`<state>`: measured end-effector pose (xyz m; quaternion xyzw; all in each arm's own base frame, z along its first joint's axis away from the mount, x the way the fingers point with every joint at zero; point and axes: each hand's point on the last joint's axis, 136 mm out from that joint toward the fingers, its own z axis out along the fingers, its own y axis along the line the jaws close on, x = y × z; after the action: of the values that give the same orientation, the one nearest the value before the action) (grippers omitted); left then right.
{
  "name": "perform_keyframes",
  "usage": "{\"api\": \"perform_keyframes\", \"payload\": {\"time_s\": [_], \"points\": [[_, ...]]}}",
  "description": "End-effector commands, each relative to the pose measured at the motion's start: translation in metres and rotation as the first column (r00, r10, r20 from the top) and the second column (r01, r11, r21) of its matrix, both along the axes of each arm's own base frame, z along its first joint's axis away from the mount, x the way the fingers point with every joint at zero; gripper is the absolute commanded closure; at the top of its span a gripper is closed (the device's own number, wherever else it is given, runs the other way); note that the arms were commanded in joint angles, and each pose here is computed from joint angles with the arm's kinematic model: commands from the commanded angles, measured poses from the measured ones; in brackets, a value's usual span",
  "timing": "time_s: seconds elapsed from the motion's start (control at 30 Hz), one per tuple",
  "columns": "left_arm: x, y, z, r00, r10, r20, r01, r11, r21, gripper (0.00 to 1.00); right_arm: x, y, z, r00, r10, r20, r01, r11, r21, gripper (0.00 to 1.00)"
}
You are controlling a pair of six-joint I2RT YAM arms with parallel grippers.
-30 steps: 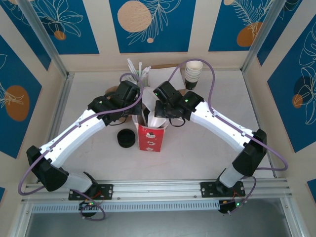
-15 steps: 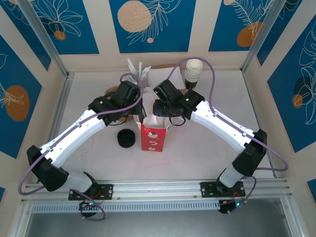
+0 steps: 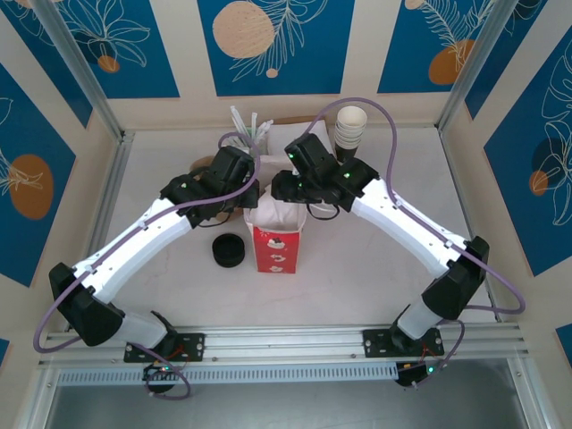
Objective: Pack the takeout coffee
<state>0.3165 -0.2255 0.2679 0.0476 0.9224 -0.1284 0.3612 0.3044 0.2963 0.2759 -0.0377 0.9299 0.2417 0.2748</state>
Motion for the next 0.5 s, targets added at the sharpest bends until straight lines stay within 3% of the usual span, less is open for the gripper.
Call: {"api": "perform_keyframes", "payload": {"time_s": [0.0, 0.13, 0.47], "points": [[0.004, -0.003, 0.011, 1.000, -0.006, 0.017, 0.006, 0.999, -0.031, 0.62, -0.001, -0.003, 0.054, 0.994, 0.025, 0.107, -0.037, 0.993, 0.111, 0.63], [0.003, -0.006, 0.016, 1.000, -0.020, 0.015, 0.021, 0.998, -0.055, 0.53, 0.000, -0.013, 0.072, 0.990, 0.009, 0.141, -0.031, 0.988, 0.153, 0.63], [-0.003, -0.009, 0.042, 0.998, -0.044, 0.047, 0.049, 0.993, -0.110, 0.48, -0.002, -0.041, 0.106, 0.979, -0.033, 0.202, -0.017, 0.970, 0.244, 0.63]]}}
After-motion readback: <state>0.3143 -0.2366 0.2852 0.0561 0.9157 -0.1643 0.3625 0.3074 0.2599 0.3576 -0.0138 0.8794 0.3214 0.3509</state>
